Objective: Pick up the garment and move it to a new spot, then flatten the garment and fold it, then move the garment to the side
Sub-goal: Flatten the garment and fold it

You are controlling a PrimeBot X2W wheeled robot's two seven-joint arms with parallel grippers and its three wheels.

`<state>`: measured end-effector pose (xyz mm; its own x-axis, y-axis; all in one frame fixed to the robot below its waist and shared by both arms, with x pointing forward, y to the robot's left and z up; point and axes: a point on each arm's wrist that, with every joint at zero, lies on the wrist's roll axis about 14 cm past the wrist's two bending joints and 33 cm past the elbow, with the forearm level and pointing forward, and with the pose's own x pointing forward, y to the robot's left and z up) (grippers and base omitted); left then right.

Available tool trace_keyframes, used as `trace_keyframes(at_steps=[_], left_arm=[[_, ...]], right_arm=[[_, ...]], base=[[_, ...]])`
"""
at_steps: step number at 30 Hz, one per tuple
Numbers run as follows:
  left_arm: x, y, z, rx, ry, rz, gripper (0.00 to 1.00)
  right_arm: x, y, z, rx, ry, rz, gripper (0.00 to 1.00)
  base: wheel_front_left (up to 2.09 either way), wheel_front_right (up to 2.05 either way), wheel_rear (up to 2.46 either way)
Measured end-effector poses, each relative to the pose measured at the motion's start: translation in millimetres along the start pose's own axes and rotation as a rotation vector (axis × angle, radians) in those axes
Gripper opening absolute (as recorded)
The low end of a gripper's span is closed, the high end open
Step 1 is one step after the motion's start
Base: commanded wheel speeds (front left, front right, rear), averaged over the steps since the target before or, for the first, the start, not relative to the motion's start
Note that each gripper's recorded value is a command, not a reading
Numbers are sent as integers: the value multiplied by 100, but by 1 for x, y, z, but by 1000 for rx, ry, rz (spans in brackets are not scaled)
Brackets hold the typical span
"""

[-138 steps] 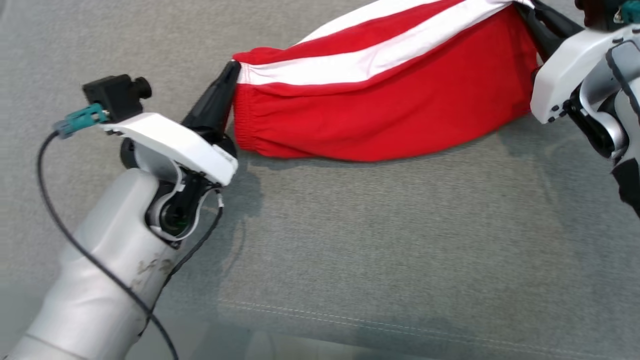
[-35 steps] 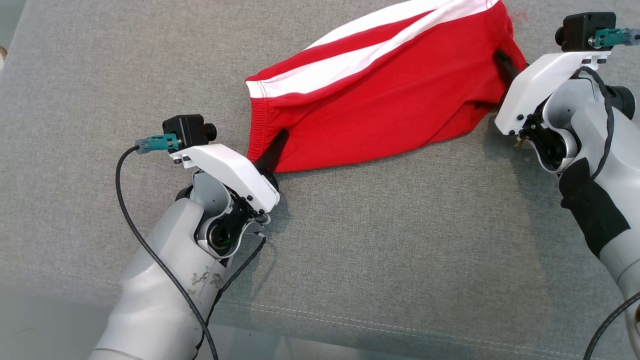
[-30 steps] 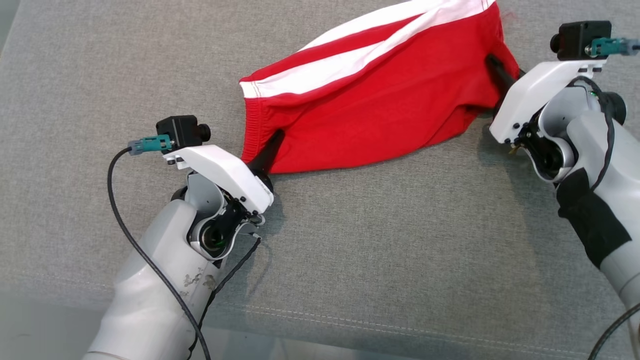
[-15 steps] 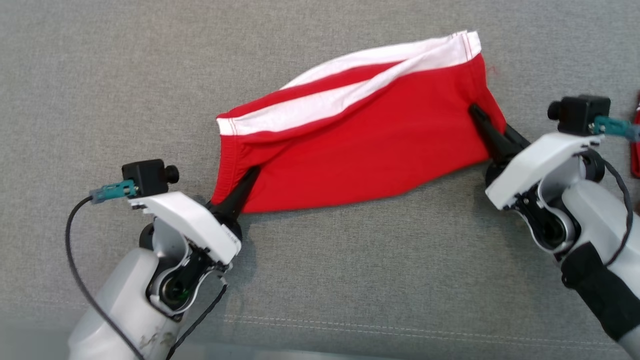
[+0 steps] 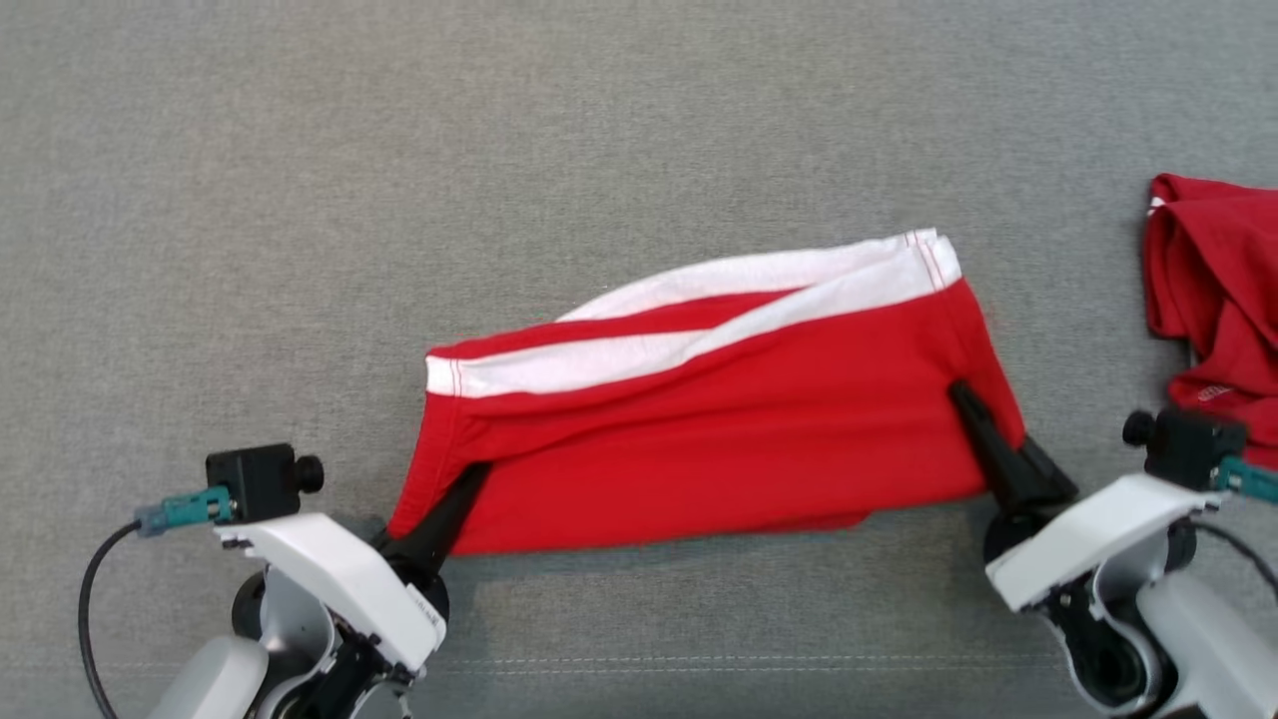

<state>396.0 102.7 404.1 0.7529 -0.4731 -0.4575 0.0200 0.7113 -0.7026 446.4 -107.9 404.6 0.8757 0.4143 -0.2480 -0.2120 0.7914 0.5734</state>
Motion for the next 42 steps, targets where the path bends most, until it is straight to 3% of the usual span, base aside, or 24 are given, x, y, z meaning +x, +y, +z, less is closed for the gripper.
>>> trace_keyframes(at_steps=[5,12,15,16,17,18,19,20,21,31,42], left_arm=[[-5,0,-12,-2,35,21,0],[-9,-5,-30,-5,77,31,3],[-8,-2,-35,-5,89,43,48],[-8,-1,-37,-12,92,50,100],[-7,0,-39,-18,93,55,100],[-7,1,-40,-21,93,59,100],[-7,3,-39,-21,83,66,100],[-7,4,-38,-12,72,71,100],[-7,5,-36,-1,60,74,100],[-12,-1,16,212,-216,115,100],[-28,-14,40,335,-353,143,100]], right_arm=[[-28,2,-11,58,-22,-53,0],[-47,2,-15,50,-27,-113,0],[-46,3,-17,32,-18,-120,0],[-46,3,-18,29,-14,-123,0],[-46,2,-19,16,-11,-126,7],[-46,1,-19,15,-11,-132,7],[-46,0,-21,18,-8,-138,38],[-46,-1,-23,13,-1,-143,83],[-46,0,-24,9,0,-143,100],[-58,-12,-3,-75,-95,-191,100],[-81,-18,36,-226,-250,-232,100]], base=[[0,0,0],[0,0,0],[0,0,0],[0,0,0],[0,0,0],[0,0,0],[0,0,0],[0,0,0],[0,0,0],[0,0,0],[0,0,0]])
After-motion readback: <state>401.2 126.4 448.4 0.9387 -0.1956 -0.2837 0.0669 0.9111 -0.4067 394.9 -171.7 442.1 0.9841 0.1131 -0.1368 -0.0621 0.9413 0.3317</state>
